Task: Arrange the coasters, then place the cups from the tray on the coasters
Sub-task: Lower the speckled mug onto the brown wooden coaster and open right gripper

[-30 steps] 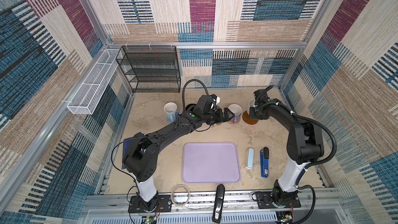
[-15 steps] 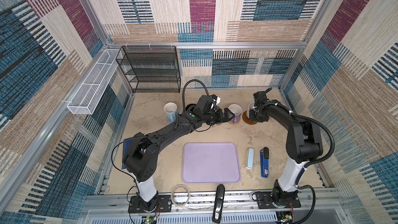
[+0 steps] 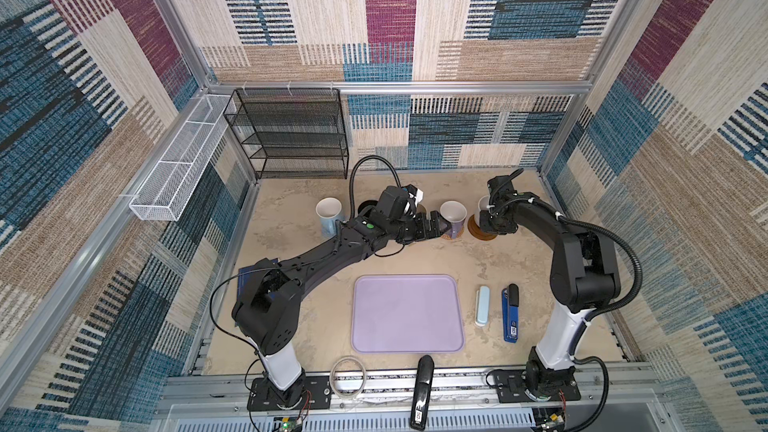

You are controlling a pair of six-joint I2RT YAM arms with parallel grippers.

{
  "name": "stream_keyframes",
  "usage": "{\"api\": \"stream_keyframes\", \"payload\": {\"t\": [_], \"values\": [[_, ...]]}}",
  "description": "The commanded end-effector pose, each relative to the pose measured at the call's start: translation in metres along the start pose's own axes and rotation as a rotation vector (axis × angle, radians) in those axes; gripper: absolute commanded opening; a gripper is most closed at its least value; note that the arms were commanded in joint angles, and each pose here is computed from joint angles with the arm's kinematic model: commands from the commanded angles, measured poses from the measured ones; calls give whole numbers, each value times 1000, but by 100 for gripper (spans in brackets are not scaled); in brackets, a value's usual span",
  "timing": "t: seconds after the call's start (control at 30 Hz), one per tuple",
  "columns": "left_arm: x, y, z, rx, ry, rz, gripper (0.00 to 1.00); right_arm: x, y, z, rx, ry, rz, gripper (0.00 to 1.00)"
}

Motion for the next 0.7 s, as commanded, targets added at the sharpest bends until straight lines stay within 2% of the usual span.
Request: {"api": "stream_keyframes", "payload": {"t": [0.0,0.27,0.67], "values": [[-4,-6,3,16,-25,-28,100,-5,3,1,12,-12,24,22],[-5,-6,2,16,-28,-27,99,-10,2,0,13,-23,28,22],[-5,-2,-1,10,-24,-19,100,-13,1,-1,21,-26,10,45]]}}
Point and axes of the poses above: each gripper's point midway between its finger pads, its own x axis out along the fingers, its own y axis along the line the jaws close on, z = x × y, the point moved 9 cm from there along -x, back along the fingers, and after that the axes turned 1 degree about -x, right-handed, at the moved point
